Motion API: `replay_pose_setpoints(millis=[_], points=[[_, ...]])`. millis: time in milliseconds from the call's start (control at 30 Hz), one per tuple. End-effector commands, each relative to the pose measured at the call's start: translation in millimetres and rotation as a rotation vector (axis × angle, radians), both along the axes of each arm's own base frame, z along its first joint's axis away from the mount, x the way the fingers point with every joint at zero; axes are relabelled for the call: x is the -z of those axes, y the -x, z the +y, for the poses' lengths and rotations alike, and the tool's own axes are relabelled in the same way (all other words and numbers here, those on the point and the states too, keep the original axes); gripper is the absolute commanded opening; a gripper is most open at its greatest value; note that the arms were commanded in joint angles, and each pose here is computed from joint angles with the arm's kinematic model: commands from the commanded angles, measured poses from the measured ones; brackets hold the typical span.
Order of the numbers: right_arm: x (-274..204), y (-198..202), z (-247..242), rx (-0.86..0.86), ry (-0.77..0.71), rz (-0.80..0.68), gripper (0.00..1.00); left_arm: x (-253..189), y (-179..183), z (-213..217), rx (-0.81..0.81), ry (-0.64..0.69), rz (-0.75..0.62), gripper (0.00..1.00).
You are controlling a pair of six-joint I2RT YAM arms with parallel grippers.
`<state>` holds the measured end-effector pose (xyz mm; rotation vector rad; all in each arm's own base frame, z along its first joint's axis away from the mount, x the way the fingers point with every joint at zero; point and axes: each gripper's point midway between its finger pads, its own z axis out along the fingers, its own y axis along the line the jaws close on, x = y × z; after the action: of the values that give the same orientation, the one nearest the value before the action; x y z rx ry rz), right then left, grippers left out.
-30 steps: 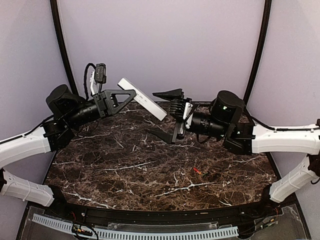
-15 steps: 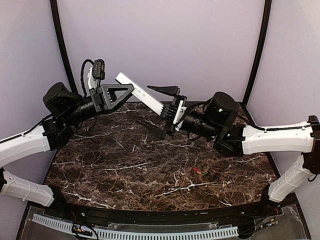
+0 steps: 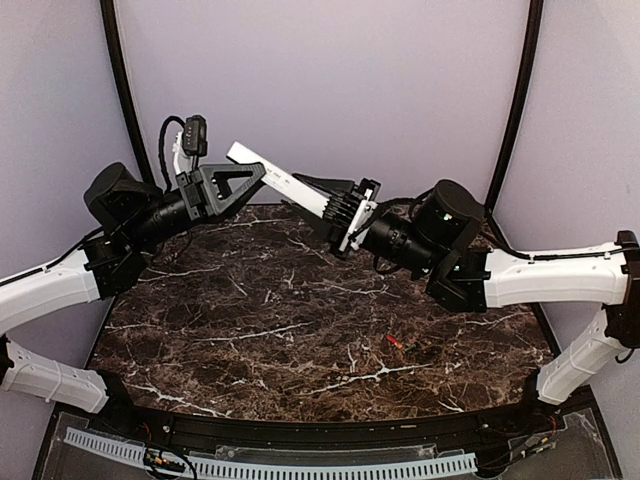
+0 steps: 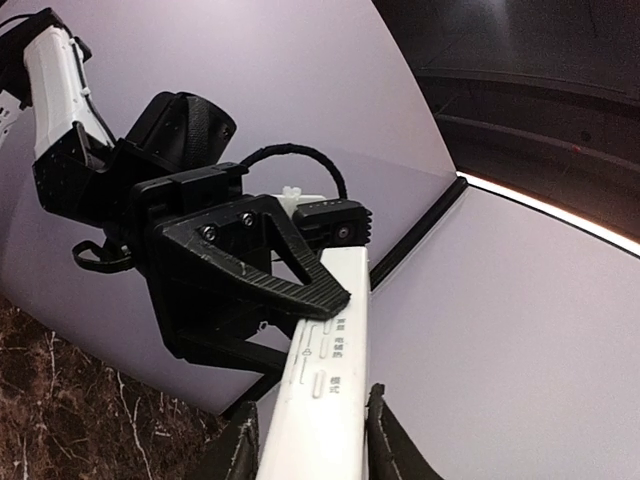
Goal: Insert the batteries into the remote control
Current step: Remove the battery cover from the remote control.
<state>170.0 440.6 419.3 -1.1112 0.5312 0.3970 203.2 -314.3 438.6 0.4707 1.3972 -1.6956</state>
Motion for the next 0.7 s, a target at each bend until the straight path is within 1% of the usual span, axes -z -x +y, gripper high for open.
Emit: replay_pose_setpoints(millis=[0, 33, 67, 100, 267, 300, 333, 367, 400, 433, 467, 667], points=[[-3.5, 5.8, 3.2, -0.020, 0.009, 0.017, 0.25, -21.9, 8.0, 4.0, 0.018, 0.044, -0.055, 0.00], [-2.4, 5.4, 3.5, -0.020, 0.018, 0.026, 0.17, -22.8, 9.0, 4.5, 0.019, 0.047, -0.059, 0.00], [-1.6, 5.1, 3.5, -0.018, 0.025, 0.032, 0.04, -24.2, 9.7, 5.2, 0.018, 0.052, -0.066, 0.00], [-1.4, 4.6, 2.8, -0.015, 0.025, 0.042, 0.00, -26.1, 10.5, 6.1, 0.016, 0.055, -0.072, 0.00], [6.7, 5.3, 1.3, -0.015, 0.065, 0.081, 0.00, -29.0, 9.2, 9.5, -0.018, 0.046, -0.095, 0.00], [8.6, 5.3, 1.1, -0.014, 0.074, 0.087, 0.03, -28.9, 9.0, 10.1, -0.025, 0.043, -0.101, 0.00], [10.1, 4.5, -0.3, -0.008, 0.080, 0.095, 0.11, -31.0, 9.5, 12.1, -0.032, 0.047, -0.107, 0.00], [9.9, 4.5, -2.8, -0.003, 0.080, 0.099, 0.26, -31.3, 9.4, 12.9, -0.039, 0.045, -0.113, 0.00], [11.0, 4.5, -4.6, 0.002, 0.082, 0.102, 0.45, -33.6, 10.3, 15.0, -0.046, 0.049, -0.120, 0.00], [11.9, 4.9, -6.7, 0.005, 0.084, 0.103, 0.53, -34.1, 9.9, 16.0, -0.056, 0.045, -0.128, 0.00], [12.5, 4.8, -8.6, 0.010, 0.089, 0.107, 0.59, -35.9, 11.1, 17.2, -0.059, 0.046, -0.134, 0.00], [11.6, 0.4, -24.8, 0.064, 0.096, 0.134, 0.76, -36.0, 10.7, 18.9, -0.073, 0.034, -0.145, 0.00]])
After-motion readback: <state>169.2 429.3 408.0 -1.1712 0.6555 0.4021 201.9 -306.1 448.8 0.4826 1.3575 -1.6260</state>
